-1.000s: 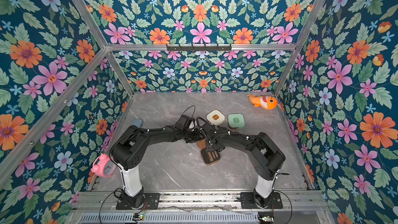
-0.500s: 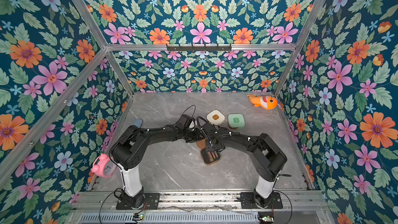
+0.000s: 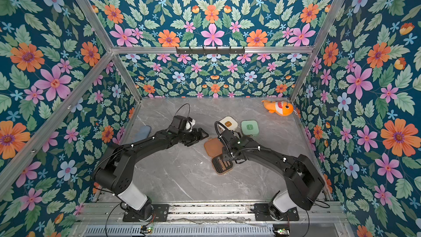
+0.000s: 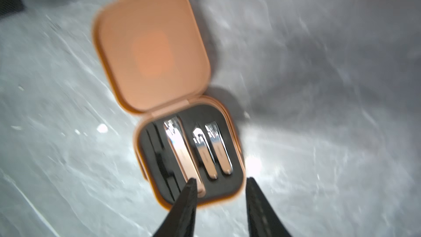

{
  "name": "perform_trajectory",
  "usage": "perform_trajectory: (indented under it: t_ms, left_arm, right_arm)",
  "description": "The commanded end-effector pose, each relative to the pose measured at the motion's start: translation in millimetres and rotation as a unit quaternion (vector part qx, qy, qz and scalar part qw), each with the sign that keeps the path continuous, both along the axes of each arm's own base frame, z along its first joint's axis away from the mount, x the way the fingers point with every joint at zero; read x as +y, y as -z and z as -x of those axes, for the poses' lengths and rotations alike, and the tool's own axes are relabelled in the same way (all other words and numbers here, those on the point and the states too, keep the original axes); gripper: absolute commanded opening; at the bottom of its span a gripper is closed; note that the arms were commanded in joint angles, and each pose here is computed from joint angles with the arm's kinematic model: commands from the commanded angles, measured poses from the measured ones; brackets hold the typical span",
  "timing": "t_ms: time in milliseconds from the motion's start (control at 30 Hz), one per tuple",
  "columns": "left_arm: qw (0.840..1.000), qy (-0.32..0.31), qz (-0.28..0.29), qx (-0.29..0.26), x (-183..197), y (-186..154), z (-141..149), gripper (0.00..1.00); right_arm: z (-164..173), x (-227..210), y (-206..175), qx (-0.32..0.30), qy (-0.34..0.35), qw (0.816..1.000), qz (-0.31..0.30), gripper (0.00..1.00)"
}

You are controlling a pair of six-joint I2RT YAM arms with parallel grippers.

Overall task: Organize nail clipper sets
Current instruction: Close the storage box at the center of the board.

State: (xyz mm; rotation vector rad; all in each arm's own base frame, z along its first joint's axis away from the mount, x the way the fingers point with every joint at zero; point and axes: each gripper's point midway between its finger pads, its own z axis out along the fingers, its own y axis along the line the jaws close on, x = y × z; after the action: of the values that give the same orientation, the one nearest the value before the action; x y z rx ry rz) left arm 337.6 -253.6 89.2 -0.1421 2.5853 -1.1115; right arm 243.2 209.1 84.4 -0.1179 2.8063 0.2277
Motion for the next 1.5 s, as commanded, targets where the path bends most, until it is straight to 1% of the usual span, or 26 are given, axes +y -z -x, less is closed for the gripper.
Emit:
perform_trajectory:
  t_ms: [0,100,267,400,533,667,833,1000,1067,1233,1367,1400,1467]
  left_arm:
    - [0.996,0.003,0.090,-0.011,4,-6,-2,0.88]
    - [0.992,-0.001,0.126,-0.013,10,-2,-4,0.88]
    - [0.988,0.003,0.154,0.000,6,12,0,0.88]
    - [0.985,0.013,0.174,0.012,2,28,8,0.87]
    - [0.979,0.030,0.202,0.019,-6,42,15,0.87]
    - [0.973,0.046,0.224,0.011,-18,42,17,0.86]
    - [0.972,0.052,0.229,-0.007,-25,33,13,0.85]
    - [0.968,0.058,0.237,-0.053,-26,2,8,0.85]
    - [0.969,0.064,0.229,-0.068,-25,-9,8,0.85]
    - [0.972,0.090,0.200,-0.086,-27,-25,19,0.86]
    - [0.969,0.114,0.202,-0.088,-36,-34,34,0.87]
    - [0.968,0.119,0.203,-0.086,-39,-35,37,0.86]
    - [0.967,0.125,0.205,-0.089,-44,-40,44,0.86]
  right_arm:
    - [23,-10,9,0.035,0.021,0.999,-0.014,0.38]
    - [39,-15,17,0.051,0.031,0.998,-0.034,0.37]
    - [52,-15,36,0.072,0.044,0.995,-0.056,0.36]
    - [54,-10,50,0.091,0.050,0.993,-0.064,0.35]
    - [51,-8,61,0.096,0.055,0.992,-0.056,0.35]
    - [45,-8,63,0.096,0.057,0.993,-0.046,0.35]
    - [36,-7,59,0.090,0.056,0.993,-0.047,0.35]
    - [24,-5,58,0.086,0.051,0.994,-0.045,0.35]
    - [18,-2,57,0.086,0.047,0.994,-0.046,0.35]
    - [1,10,49,0.081,0.029,0.995,-0.044,0.35]
    - [-13,22,43,0.076,0.018,0.996,-0.051,0.35]
    - [-15,23,53,0.088,0.019,0.995,-0.043,0.35]
    - [-25,29,53,0.088,0.019,0.995,-0.051,0.35]
